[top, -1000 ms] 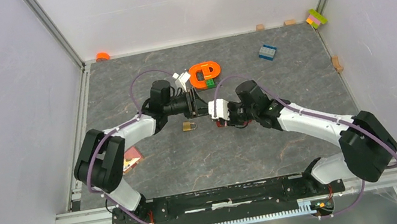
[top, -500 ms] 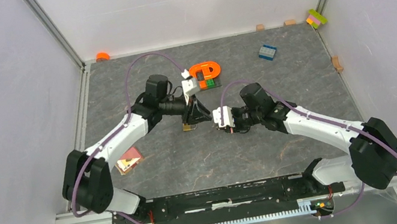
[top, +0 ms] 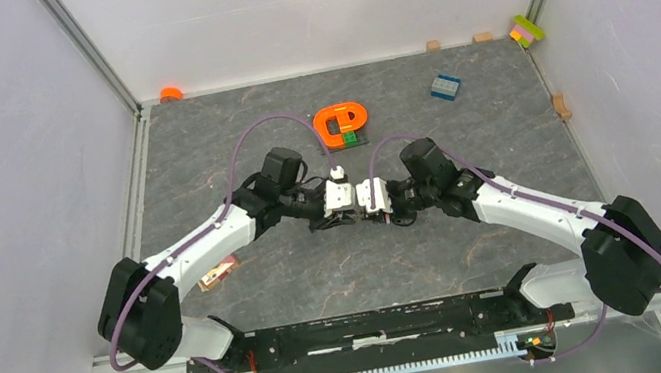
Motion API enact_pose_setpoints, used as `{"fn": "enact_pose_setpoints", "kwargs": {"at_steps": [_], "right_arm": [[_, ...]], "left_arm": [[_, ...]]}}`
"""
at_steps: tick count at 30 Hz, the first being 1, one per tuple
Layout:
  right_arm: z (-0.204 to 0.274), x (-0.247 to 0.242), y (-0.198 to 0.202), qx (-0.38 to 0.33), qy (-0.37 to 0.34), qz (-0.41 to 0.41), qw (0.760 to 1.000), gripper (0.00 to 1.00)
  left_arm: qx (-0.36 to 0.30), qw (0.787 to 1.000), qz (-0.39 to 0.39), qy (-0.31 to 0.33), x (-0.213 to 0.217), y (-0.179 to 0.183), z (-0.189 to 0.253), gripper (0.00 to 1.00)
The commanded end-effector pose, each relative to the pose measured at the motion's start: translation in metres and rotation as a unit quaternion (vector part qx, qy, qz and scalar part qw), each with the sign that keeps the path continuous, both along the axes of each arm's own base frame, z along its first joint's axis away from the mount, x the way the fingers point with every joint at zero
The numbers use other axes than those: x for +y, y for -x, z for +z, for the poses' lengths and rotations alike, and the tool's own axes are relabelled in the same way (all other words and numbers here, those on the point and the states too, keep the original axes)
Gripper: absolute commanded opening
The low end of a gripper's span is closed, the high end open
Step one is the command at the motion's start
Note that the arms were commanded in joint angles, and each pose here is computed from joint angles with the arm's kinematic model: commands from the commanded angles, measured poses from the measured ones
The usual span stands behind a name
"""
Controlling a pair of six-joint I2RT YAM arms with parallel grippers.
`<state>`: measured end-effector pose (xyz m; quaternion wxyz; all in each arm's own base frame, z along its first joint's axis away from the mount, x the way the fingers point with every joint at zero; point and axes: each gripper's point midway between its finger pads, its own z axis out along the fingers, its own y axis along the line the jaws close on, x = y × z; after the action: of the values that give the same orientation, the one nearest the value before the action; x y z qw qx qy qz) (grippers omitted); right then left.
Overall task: Unlock with the key
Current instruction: Unlock the lock.
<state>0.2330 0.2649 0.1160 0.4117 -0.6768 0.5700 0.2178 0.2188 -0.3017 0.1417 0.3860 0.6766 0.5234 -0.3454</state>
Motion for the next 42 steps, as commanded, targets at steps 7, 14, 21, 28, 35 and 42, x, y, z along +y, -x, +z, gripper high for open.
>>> {"fn": "enact_pose_setpoints", "kwargs": {"at_steps": [7, 14, 21, 28, 35, 42], "right_arm": [[0.013, 0.006, -0.001, -0.007, -0.024, 0.01, 1.0, 0.0], [0.012, 0.007, -0.001, 0.001, -0.026, 0.012, 1.0, 0.0], [0.012, 0.007, -0.001, 0.014, -0.03, 0.011, 0.999, 0.0], [0.01, 0.009, 0.001, 0.035, -0.034, 0.015, 0.999, 0.0], [0.006, 0.011, 0.004, 0.056, -0.036, 0.02, 0.998, 0.0], [0.004, 0.012, 0.005, 0.062, -0.036, 0.022, 0.997, 0.0]], "left_arm": [[-0.089, 0.996, -0.012, 0.018, -0.011, -0.016, 0.009, 0.3], [-0.105, 0.994, -0.022, 0.018, -0.014, -0.01, 0.005, 0.24], [-0.145, 0.989, -0.034, 0.023, -0.012, -0.002, -0.001, 0.1], [-0.203, 0.977, -0.053, 0.021, -0.01, 0.004, -0.005, 0.02], [-0.251, 0.966, -0.059, 0.004, -0.008, 0.005, -0.011, 0.03], [-0.268, 0.962, -0.042, -0.009, -0.003, -0.001, -0.009, 0.22]]}}
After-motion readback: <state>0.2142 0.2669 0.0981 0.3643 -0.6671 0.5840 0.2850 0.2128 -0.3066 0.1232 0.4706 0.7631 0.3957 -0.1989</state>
